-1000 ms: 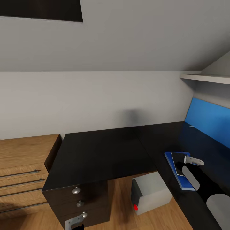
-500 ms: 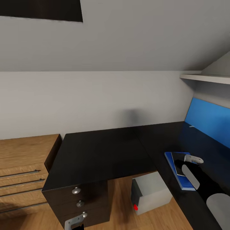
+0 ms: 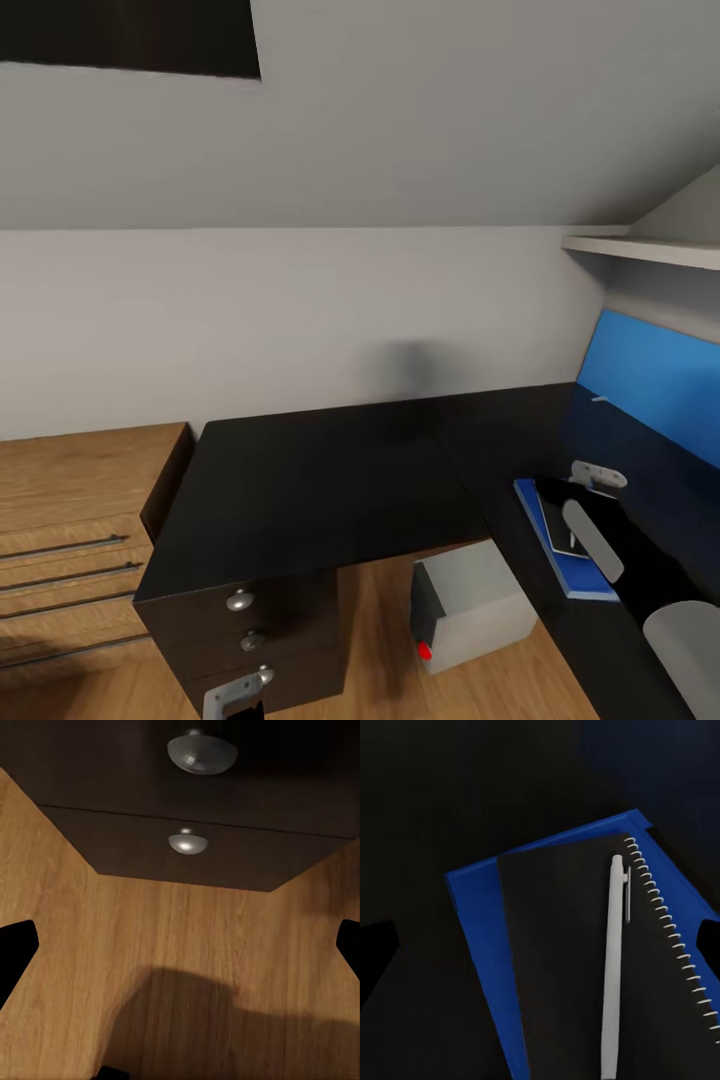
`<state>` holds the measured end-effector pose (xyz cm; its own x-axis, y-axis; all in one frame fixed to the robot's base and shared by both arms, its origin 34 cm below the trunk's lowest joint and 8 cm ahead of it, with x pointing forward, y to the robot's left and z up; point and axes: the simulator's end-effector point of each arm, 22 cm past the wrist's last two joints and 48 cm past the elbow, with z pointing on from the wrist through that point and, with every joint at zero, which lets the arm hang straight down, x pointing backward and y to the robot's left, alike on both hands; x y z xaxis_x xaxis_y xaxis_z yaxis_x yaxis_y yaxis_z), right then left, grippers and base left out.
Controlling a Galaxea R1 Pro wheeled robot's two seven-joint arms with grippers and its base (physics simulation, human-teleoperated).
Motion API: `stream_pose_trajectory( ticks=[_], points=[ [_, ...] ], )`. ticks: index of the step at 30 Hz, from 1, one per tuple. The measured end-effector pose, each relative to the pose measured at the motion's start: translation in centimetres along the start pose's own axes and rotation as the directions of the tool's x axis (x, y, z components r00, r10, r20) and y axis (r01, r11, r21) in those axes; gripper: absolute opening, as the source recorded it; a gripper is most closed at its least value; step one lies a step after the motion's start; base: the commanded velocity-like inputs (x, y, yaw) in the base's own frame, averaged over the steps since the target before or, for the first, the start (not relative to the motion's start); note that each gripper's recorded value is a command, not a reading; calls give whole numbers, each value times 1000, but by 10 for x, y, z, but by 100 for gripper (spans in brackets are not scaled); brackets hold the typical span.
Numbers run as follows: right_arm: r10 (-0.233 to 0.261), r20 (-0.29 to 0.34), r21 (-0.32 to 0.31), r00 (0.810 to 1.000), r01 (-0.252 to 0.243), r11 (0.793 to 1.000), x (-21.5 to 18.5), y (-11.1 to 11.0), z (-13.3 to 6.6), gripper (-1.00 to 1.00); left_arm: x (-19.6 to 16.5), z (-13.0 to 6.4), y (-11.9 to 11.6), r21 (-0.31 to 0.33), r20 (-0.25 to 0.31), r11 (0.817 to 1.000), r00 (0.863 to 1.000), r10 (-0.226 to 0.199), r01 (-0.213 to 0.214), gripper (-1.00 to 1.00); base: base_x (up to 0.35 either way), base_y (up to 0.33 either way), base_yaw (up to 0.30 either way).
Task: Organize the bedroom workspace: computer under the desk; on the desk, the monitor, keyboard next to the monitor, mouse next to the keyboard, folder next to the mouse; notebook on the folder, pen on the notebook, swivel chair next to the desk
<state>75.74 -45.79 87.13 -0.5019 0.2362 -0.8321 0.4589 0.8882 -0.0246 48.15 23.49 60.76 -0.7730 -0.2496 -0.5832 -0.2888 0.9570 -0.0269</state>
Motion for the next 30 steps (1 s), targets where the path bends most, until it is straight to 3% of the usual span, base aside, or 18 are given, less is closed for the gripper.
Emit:
stream_pose_trajectory(
  ticks=[5,14,17,20,22,24,27,30],
  points=[
    [23,55,-73,998,-19,997,-27,36,-22,100,-3,-6,-1,0,-2,1000,1000,2,-2,100,0,0,0],
    [43,71,-158,997,-32,987,-28,76,-53,100,-3,-15,7,-12,-19,1000,1000,7,-7,100,0,0,0],
    [57,67,-211,996,-42,976,-20,102,-73,100,15,-14,30,-46,-62,998,998,31,-34,100,-28,0,0],
    [58,52,-235,997,-44,971,-8,112,-84,100,25,-16,45,-66,-89,997,995,45,-51,100,-167,0,0],
    [54,-6,-270,999,-54,961,33,132,-100,100,43,-17,62,-88,-130,994,990,60,-72,100,-299,0,0],
    [19,-44,-305,999,-32,952,62,153,-114,100,54,-19,70,-102,-145,992,988,61,-76,100,-322,0,0],
    [-76,-89,-354,993,40,935,111,181,-131,100,66,-23,83,-125,-150,989,987,56,-75,100,-331,0,0],
    [-179,-105,-373,978,128,919,176,195,-137,100,61,-25,95,-144,-105,987,993,53,-68,100,-336,0,0]
  ],
)
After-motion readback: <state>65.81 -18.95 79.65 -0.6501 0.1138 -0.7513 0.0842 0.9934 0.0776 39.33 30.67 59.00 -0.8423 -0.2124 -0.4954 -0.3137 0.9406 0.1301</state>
